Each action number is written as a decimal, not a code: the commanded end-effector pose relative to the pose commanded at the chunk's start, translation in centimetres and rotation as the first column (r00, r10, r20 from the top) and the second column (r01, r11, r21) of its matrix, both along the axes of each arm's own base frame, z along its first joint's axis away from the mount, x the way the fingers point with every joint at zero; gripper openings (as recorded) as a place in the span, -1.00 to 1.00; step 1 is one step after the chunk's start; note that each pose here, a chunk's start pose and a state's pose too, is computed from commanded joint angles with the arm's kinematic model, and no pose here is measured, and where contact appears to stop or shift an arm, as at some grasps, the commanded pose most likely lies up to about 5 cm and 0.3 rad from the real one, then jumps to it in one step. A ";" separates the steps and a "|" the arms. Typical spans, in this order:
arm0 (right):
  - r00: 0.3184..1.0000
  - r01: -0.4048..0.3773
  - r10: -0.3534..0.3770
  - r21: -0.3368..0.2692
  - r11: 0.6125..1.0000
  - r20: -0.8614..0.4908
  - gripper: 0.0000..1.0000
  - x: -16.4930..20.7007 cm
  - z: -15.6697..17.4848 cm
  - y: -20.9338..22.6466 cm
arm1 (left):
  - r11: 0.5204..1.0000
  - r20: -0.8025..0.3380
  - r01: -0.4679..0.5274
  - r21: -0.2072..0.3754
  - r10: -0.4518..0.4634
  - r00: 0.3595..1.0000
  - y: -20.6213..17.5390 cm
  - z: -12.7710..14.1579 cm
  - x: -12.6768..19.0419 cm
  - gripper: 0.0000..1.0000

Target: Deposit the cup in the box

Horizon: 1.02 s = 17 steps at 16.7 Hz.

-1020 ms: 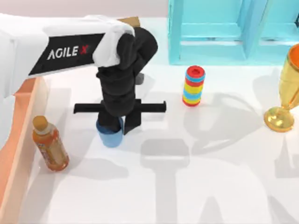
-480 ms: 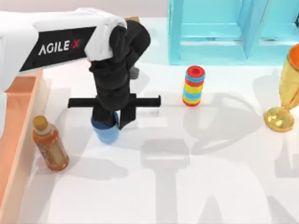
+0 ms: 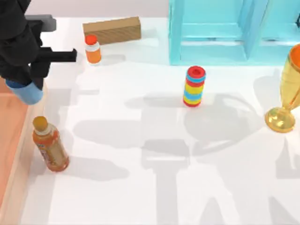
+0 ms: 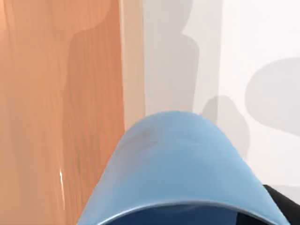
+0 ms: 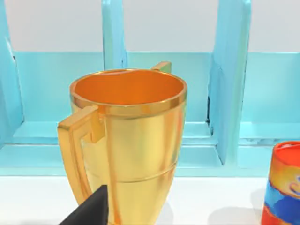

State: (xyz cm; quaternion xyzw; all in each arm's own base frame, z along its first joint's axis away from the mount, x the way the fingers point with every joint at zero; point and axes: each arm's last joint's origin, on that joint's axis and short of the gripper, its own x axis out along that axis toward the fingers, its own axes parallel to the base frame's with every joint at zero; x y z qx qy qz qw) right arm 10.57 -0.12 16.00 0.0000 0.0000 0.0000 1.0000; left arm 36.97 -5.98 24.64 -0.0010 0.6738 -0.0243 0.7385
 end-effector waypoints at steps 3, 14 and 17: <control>1.000 0.000 0.000 0.000 1.000 0.000 1.00 0.0 0.0 0.0 | 1.000 -0.020 0.005 0.020 -0.004 1.000 5.9 2.2 -1.8 -1.00; 1.000 0.000 0.000 0.000 1.000 0.000 1.00 0.0 0.0 0.0 | 0.999 -0.092 -0.007 0.043 0.011 0.996 12.1 3.0 -4.7 -1.00; 1.000 0.000 0.000 0.000 1.000 0.000 1.00 0.0 0.0 0.0 | 0.999 -0.086 -0.019 0.042 0.023 0.996 12.5 1.6 -4.6 -1.00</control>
